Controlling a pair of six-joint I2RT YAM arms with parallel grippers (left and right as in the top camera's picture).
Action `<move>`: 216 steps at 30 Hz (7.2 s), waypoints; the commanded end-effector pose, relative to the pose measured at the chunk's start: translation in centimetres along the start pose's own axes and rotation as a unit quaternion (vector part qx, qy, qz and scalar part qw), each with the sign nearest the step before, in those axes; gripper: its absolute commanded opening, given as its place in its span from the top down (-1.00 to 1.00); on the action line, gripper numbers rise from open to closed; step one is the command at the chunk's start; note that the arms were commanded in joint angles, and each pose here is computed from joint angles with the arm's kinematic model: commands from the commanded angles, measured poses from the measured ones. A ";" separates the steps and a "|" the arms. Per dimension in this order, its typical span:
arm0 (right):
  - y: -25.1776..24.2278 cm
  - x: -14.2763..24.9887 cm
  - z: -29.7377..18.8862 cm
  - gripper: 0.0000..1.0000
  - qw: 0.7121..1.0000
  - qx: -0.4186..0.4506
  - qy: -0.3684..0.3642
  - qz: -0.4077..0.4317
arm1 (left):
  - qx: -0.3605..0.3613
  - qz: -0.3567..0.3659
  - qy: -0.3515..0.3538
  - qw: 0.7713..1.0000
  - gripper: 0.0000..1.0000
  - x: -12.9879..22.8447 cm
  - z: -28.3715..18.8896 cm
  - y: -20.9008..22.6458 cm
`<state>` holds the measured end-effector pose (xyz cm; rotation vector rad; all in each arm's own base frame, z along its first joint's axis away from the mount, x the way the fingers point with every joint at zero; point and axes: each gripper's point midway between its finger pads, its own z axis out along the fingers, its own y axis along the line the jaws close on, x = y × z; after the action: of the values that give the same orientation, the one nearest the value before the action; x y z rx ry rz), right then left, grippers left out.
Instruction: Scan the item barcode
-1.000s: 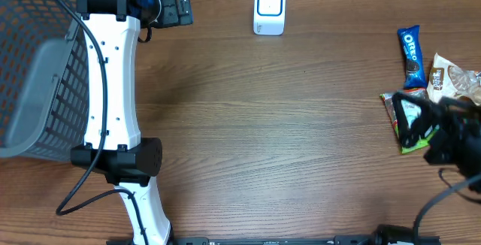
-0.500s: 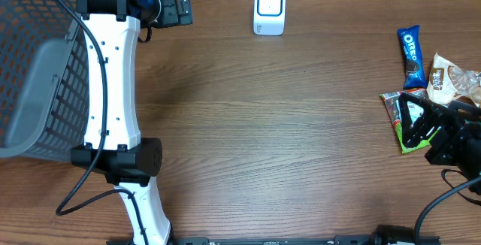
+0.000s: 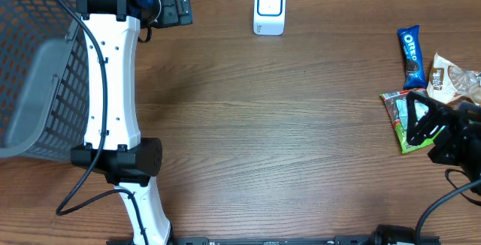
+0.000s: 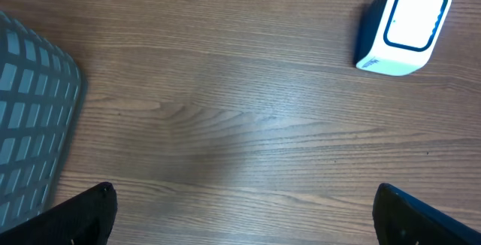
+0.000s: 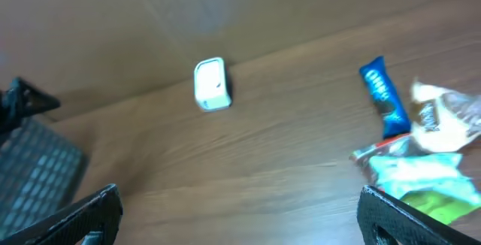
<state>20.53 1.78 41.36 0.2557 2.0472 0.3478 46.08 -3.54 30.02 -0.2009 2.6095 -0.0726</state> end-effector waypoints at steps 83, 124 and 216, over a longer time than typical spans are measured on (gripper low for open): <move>-8.2 17.9 14.6 -1.00 0.969 -0.047 -0.223 -0.095 | 0.001 0.002 -0.004 1.000 -0.99 -0.1 -0.3 -0.2; -8.2 17.9 14.6 -1.00 0.969 -0.047 -0.223 -0.095 | 0.033 0.014 -0.330 0.943 -0.99 5.8 -24.9 2.6; -8.2 17.9 14.6 -1.00 0.969 -0.047 -0.223 -0.095 | 0.014 0.101 -0.466 0.879 -1.00 24.9 1.6 7.4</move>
<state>24.55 1.87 17.27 0.0716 1.5975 0.2464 24.64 -0.10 15.56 0.0394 1.6531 0.0486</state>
